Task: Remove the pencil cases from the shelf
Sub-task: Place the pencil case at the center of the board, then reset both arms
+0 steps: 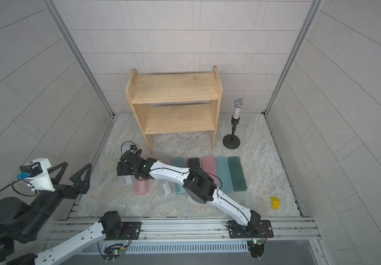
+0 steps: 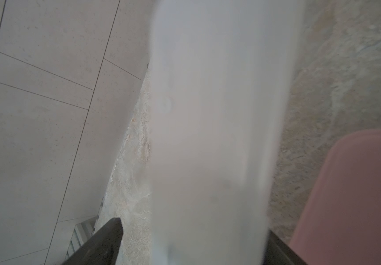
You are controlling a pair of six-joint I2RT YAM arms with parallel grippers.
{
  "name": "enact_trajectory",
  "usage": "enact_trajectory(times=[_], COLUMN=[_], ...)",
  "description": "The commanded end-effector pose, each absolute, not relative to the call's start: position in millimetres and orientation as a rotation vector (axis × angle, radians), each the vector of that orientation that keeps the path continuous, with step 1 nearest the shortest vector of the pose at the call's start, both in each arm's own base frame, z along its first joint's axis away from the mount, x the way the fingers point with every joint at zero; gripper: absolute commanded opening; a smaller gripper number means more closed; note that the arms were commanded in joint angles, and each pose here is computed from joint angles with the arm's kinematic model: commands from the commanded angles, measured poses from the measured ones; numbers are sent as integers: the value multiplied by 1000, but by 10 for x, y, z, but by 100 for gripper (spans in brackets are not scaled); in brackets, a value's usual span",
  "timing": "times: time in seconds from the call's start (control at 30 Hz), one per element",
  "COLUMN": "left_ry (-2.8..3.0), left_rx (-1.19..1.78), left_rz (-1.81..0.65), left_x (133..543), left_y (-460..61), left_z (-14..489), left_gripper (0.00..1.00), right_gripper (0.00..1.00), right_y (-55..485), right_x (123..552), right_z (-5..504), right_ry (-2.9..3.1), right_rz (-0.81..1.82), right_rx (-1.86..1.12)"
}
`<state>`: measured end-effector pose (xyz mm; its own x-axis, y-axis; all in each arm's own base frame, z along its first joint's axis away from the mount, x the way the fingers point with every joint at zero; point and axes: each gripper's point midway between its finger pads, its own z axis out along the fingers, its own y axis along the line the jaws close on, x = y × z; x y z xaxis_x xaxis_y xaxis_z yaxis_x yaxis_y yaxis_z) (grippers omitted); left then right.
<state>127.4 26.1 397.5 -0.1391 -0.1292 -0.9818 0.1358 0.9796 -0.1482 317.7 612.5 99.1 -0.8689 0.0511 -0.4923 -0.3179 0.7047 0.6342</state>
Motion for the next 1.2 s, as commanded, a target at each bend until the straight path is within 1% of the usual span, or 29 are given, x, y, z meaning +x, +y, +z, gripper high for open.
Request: enact_trajectory(times=[0.0,0.17,0.27,0.37,0.47,0.53,0.6,0.73,0.83,0.97,1.03,1.07,1.17], left_ry=[1695,1696,1708,1714,1721,1732,1743,1724,1633,1589,1668,1721,1823], left_rx=[-8,-13,-9,-13,-21,-24,-20,-45,-71,-8,-3,-5,-183], left_rz=[-253,-276,-271,-289,-304,-320,-330,-318,-182,72,157,136,66], left_x=[1254,1229,1240,1265,1342,1433,1542,1803,2079,2518,2822,2999,3436], left_y=[272,278,261,205,92,-48,-210,-486,-599,-838,-819,-785,-310], left_z=[3957,3971,3968,3977,3965,3936,3892,3815,3845,3814,3633,3486,2988], left_gripper=[100,100,100,100,100,100,100,100,100,100,100,100,100], right_gripper=[95,97,97,97,98,100,100,100,100,100,100,100,100], right_y=[6172,6101,5999,5782,5387,5024,4691,3958,3251,2154,1646,1419,918], right_x=[3197,3193,3164,3083,2944,2827,2738,2567,2523,2665,2754,2799,3011], right_z=[1010,1151,1378,1647,1986,2316,2586,3005,3244,3511,3566,3563,3344], right_ry=[2417,2392,2340,2274,2169,2069,2019,1955,1879,1851,1844,1848,1939], right_rz=[1051,1033,1057,1044,976,901,825,635,466,315,237,208,184], right_rx=[-210,-232,-233,-259,-293,-313,-353,-424,-392,-245,-164,-129,-21])
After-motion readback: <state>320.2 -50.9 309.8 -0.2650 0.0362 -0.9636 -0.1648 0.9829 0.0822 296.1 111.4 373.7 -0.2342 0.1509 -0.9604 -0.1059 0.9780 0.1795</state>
